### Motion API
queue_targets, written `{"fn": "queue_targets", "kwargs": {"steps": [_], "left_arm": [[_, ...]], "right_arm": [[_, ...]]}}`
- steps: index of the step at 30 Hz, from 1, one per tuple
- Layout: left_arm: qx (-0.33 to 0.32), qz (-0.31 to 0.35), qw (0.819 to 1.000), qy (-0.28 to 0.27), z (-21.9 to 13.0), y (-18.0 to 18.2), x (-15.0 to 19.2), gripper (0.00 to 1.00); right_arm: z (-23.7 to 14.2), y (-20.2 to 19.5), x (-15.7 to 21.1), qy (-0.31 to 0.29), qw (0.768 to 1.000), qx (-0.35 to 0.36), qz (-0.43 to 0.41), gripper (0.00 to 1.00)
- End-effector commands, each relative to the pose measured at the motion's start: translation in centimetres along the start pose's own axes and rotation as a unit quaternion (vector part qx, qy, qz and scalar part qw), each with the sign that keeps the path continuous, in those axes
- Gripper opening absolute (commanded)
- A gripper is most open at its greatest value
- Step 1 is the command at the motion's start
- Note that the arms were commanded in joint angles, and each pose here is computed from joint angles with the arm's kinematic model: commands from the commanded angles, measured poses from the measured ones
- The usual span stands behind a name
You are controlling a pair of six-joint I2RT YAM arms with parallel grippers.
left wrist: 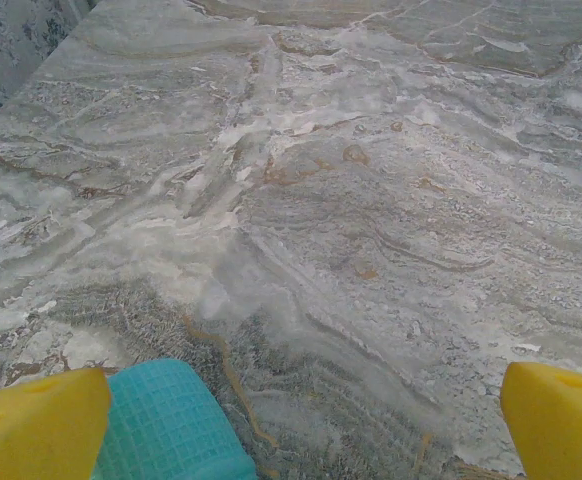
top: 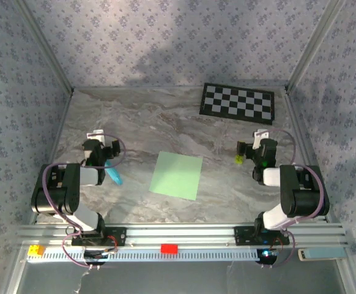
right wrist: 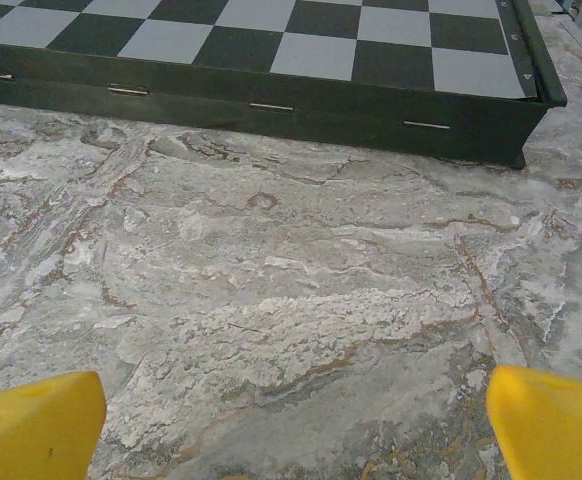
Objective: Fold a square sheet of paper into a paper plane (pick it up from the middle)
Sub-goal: First fold the square sheet of paper in half at the center of the table.
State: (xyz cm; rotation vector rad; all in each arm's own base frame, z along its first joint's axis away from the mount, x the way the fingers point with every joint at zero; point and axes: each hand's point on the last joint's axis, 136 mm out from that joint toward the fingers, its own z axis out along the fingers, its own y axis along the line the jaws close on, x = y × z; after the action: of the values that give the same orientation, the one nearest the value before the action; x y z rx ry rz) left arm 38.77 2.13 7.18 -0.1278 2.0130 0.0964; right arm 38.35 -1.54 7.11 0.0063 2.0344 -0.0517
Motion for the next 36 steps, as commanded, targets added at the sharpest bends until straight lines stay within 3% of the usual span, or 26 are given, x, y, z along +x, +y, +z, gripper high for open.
{"fn": "queue_targets", "kwargs": {"steps": [1, 36], "left_arm": [[0.006, 0.002, 1.0, -0.029, 0.0, -0.2, -2.0, 1.0], [0.003, -0.003, 0.999, -0.049, -1.1, 0.1, -2.7, 1.0]], "right_arm": [[0.2, -0.1, -1.3, -0.017, 1.0, -0.001, 0.002, 1.0], [-0.7, 1.1, -2.2, -0.031, 0.999, -0.023, -0.02, 0.99]]}}
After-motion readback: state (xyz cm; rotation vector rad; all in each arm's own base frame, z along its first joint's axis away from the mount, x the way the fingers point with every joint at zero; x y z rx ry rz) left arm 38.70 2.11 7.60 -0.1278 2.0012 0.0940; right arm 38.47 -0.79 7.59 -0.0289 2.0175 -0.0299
